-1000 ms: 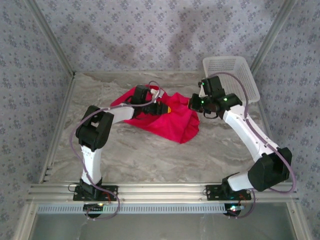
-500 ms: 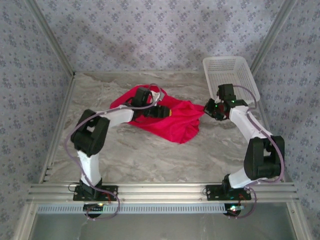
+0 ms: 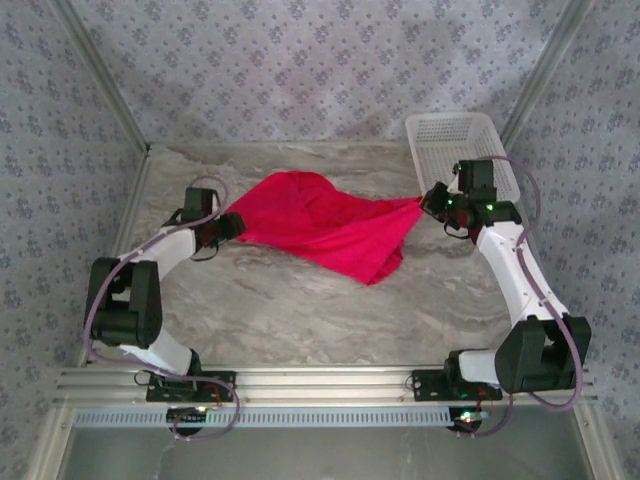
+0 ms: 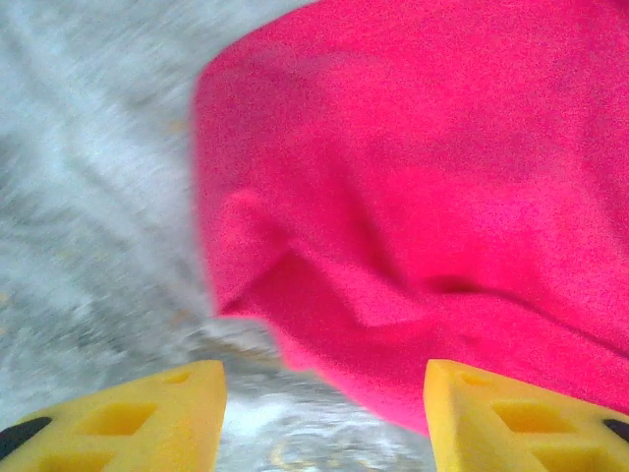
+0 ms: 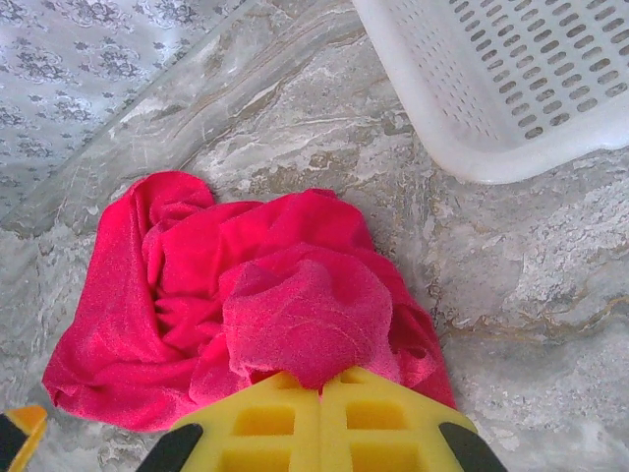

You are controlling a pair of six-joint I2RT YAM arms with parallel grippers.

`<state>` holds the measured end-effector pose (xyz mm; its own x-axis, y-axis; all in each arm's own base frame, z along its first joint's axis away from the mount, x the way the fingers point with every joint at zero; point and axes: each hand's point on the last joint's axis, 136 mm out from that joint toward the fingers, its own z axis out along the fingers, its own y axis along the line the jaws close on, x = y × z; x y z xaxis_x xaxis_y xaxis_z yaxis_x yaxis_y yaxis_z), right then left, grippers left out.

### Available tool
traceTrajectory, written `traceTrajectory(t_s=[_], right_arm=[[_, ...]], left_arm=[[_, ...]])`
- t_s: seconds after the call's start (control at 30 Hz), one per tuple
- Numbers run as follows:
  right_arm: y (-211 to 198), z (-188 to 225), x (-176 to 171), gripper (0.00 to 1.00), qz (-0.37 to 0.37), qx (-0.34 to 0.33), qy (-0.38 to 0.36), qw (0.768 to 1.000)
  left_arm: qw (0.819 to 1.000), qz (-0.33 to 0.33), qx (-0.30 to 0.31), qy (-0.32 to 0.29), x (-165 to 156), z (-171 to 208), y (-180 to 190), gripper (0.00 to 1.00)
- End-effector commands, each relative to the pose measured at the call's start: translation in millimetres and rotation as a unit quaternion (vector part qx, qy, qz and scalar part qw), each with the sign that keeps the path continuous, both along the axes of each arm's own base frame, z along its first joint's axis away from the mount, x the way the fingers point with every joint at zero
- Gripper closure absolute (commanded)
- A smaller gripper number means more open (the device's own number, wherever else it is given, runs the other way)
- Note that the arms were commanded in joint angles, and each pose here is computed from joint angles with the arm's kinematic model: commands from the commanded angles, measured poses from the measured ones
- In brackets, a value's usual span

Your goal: Fold the inside-out t-shirt

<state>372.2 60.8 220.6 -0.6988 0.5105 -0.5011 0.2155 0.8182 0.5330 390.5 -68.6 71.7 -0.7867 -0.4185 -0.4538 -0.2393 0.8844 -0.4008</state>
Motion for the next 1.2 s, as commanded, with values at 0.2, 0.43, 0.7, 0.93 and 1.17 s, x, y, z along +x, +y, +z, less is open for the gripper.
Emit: traceTrajectory(t_s=[0.2,0.43,0.7,0.93,1.17], right_arm=[[3,11,-1,1.00,0.017,0.002,-0.007,1.000],[0,29,-2,1.00,0.020,-0.005,-0.009,1.000],[-44,90,2,1.00,-0.037,-0.023,-0.046,0.998],[-34,174,-3,1.00,-0.029,0.026,-0.137,0.990],[-29,261,-37,1.00,-0.018,0.031,-0.230,0.973]], left_arm=[[0.997,0.025,-0.074,-0.016,43,-19,-6,0.46],[0.995,0.036,-0.083,-0.034,67,5,12,1.00],[0.985,0.028,-0.074,-0.154,65,175,27,1.00],[0.959,-0.011,-0.084,-0.269,25,302,17,1.00],[0.938,-0.055,-0.102,-0.326,-22,369,3,1.00]])
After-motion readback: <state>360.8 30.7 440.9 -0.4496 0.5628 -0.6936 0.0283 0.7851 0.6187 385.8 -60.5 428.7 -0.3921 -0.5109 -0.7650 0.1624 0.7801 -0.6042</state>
